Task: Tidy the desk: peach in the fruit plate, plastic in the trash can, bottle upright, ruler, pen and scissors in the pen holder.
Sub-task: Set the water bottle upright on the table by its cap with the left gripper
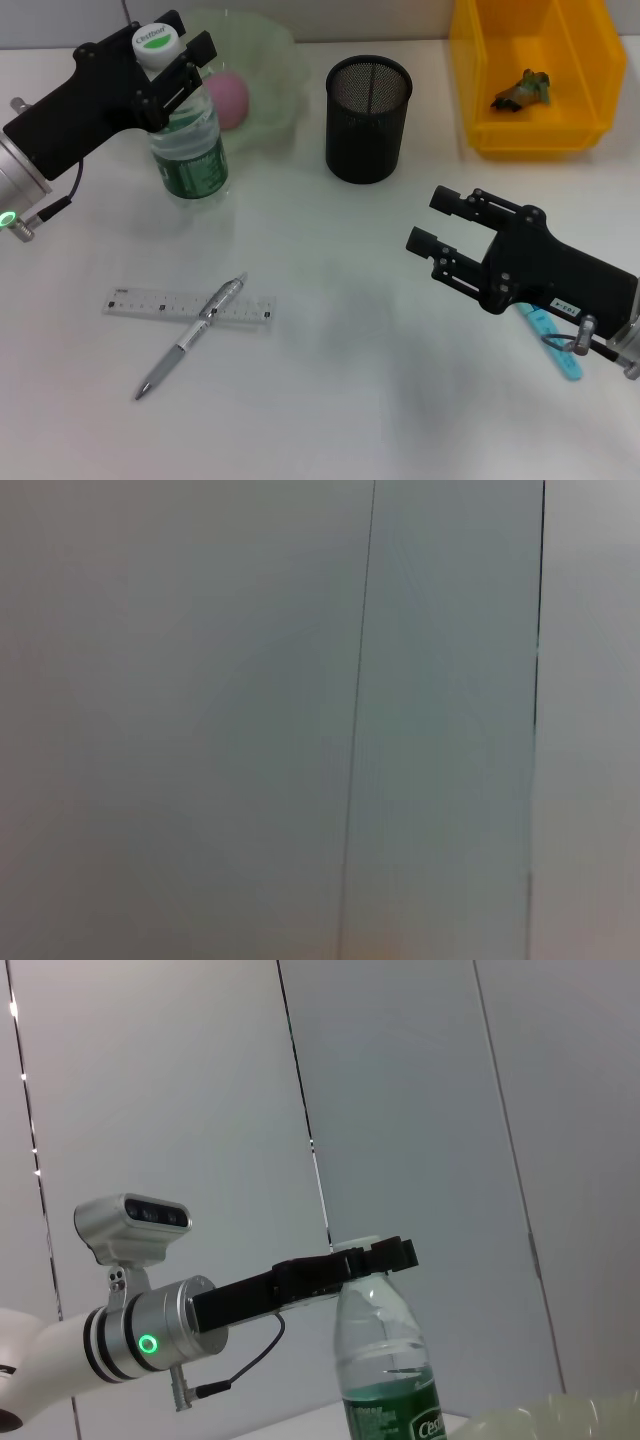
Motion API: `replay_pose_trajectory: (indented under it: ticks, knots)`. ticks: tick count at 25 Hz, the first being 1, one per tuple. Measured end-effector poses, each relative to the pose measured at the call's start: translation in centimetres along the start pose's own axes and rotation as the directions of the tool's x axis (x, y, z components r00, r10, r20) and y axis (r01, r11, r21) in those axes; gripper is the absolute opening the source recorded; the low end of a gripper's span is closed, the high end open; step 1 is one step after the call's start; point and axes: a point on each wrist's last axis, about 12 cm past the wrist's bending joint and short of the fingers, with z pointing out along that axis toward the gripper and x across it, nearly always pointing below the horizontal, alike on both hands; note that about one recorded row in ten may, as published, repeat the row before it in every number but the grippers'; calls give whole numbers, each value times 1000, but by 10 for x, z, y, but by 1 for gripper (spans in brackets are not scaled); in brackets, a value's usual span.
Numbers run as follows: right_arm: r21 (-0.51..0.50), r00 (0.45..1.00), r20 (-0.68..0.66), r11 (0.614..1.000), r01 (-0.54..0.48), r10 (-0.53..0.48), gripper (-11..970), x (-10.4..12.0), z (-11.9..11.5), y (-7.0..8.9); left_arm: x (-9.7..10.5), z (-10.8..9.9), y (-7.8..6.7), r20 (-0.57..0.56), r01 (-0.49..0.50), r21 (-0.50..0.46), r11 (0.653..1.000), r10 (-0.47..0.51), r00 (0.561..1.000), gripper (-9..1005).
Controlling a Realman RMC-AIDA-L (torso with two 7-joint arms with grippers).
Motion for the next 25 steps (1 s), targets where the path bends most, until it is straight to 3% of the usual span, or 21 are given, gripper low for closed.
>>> replay_pose_trajectory:
  ticks: [14,25]
  knots:
    - [0,1000,-1,1000,-14,14,581,2,3,1,8,-4,8,-16,-51,-116,992,49,999,460]
    - [7,1000,-7,1000,-15,15,581,4,4,2,17,-5,8,-49,-68,-141,988,62,997,466]
